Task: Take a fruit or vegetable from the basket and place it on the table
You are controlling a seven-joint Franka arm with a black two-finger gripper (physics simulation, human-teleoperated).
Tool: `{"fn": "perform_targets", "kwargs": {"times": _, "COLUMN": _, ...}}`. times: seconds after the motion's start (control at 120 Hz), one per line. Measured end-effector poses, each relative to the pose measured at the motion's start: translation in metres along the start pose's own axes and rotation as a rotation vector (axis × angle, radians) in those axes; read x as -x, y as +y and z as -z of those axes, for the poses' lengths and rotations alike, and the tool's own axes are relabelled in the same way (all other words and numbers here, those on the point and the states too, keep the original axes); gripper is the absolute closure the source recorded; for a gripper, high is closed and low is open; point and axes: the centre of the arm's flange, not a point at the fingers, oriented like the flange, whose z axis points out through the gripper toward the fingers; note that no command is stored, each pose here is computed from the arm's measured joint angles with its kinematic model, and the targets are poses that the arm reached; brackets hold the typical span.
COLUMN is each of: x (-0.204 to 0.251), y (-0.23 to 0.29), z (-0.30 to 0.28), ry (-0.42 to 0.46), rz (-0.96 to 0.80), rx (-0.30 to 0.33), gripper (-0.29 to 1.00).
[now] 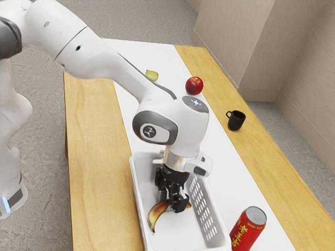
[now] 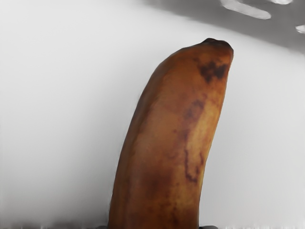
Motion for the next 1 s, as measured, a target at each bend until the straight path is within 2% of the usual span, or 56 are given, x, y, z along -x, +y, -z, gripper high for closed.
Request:
{"fn": "perform_targets", "kwargs": {"times": 0.167, "x": 0.006, "y": 0.004, "z": 0.056, "ry": 0.079, "rz": -0.032, "rx": 0.037, "gripper": 0.52}}
{"fn": "perform_targets", "kwargs": {"times": 0.267, "x": -0.002, "y": 0.003, "z": 0.116, "ry": 0.16, "rz": -0.041, "rx": 0.065, "gripper": 0.52}}
{"fn": "perform_targets", "kwargs": {"times": 0.342, "x": -0.021, "y": -0.022, "z": 0.165, "ry": 0.223, "rz": -0.004, "rx": 0.072, "gripper": 0.52}}
{"fn": "perform_targets", "kwargs": {"times": 0.433, "x": -0.052, "y": -0.073, "z": 0.206, "ry": 0.271, "rz": 0.078, "rx": 0.046, "gripper": 0.52}}
{"fn": "perform_targets", "kwargs": {"times": 0.583, "x": -0.097, "y": -0.157, "z": 0.215, "ry": 0.254, "rz": 0.224, "rx": -0.023, "gripper": 0.53}}
{"fn": "perform_targets", "kwargs": {"times": 0.783, "x": -0.123, "y": -0.213, "z": 0.198, "ry": 0.2, "rz": 0.312, "rx": -0.085, "gripper": 0.53}}
{"fn": "perform_targets", "kwargs": {"times": 0.8, "x": -0.124, "y": -0.215, "z": 0.197, "ry": 0.198, "rz": 0.313, "rx": -0.087, "gripper": 0.52}}
{"fn": "perform_targets", "kwargs": {"times": 0.9, "x": -0.127, "y": -0.222, "z": 0.193, "ry": 0.187, "rz": 0.317, "rx": -0.099, "gripper": 0.26}}
{"fn": "perform_targets", "kwargs": {"times": 1.0, "x": -0.128, "y": -0.222, "z": 0.191, "ry": 0.188, "rz": 0.303, "rx": -0.11, "gripper": 0.13}}
